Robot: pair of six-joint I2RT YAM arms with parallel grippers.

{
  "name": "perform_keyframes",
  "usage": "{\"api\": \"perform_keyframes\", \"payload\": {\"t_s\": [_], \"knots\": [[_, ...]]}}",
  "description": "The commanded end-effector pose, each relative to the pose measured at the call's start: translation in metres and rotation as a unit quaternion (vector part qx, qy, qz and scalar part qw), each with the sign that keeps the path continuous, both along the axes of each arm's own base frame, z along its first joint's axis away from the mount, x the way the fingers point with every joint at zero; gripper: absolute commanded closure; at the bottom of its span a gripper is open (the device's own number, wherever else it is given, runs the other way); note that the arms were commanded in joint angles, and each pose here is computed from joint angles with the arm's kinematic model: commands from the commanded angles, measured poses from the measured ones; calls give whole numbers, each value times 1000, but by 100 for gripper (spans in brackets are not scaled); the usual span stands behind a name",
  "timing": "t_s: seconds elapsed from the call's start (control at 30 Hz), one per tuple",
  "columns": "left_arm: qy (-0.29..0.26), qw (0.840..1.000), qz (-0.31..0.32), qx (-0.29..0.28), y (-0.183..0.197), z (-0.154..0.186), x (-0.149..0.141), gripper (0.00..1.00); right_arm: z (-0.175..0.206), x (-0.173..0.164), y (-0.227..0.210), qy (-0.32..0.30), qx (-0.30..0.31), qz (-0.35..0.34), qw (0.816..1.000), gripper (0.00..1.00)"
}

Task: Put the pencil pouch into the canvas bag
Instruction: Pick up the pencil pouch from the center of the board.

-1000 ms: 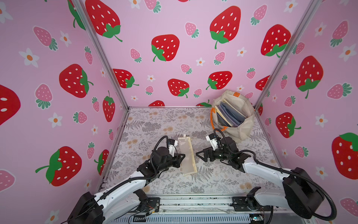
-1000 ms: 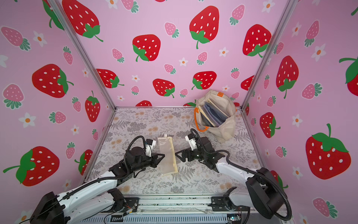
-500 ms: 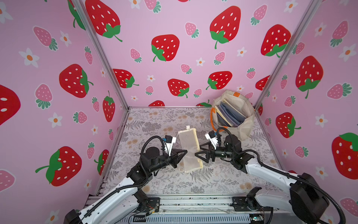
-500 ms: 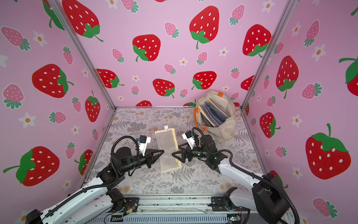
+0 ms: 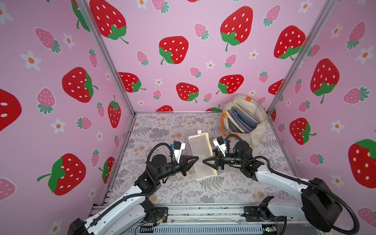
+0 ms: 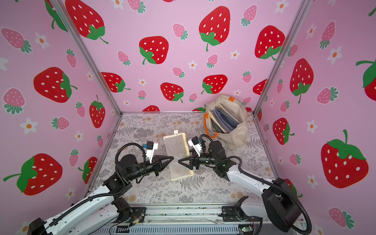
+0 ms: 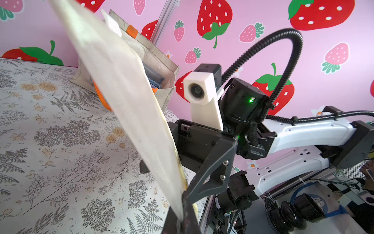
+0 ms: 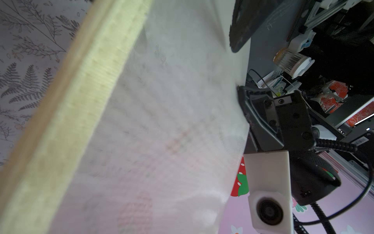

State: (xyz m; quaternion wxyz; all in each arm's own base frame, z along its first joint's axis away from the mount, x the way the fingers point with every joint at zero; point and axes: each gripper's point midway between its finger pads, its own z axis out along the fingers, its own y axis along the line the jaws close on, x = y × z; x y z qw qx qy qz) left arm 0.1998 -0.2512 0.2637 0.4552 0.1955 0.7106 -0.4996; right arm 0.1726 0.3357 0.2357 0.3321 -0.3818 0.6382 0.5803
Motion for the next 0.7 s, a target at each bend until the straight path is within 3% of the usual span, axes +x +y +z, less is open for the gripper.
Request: {"api": "perform_keyframes", "payload": {"t_s": [0.0, 0.23, 0.33, 0.4, 0.57, 0.67], "knots": [[-7, 1000, -1, -8, -1, 2, 1, 100, 26, -7, 0, -28, 34, 21, 999, 47], [3, 1000, 19, -4, 2, -10, 8, 100, 30, -6, 0, -24, 30, 16, 999, 92], [7, 1000, 27, 9, 4, -16, 10, 100, 33, -2, -2, -27, 21, 5, 999, 100], [15, 998, 48, 26, 8, -23, 16, 98, 34, 2, -5, -29, 6, -9, 1000, 100], [42, 991, 104, 70, 22, -47, 31, 36, 31, 44, -37, -38, -107, -111, 987, 100], [58, 984, 130, 103, 29, -62, 38, 16, 49, 78, -71, -59, -162, -188, 967, 100]]}}
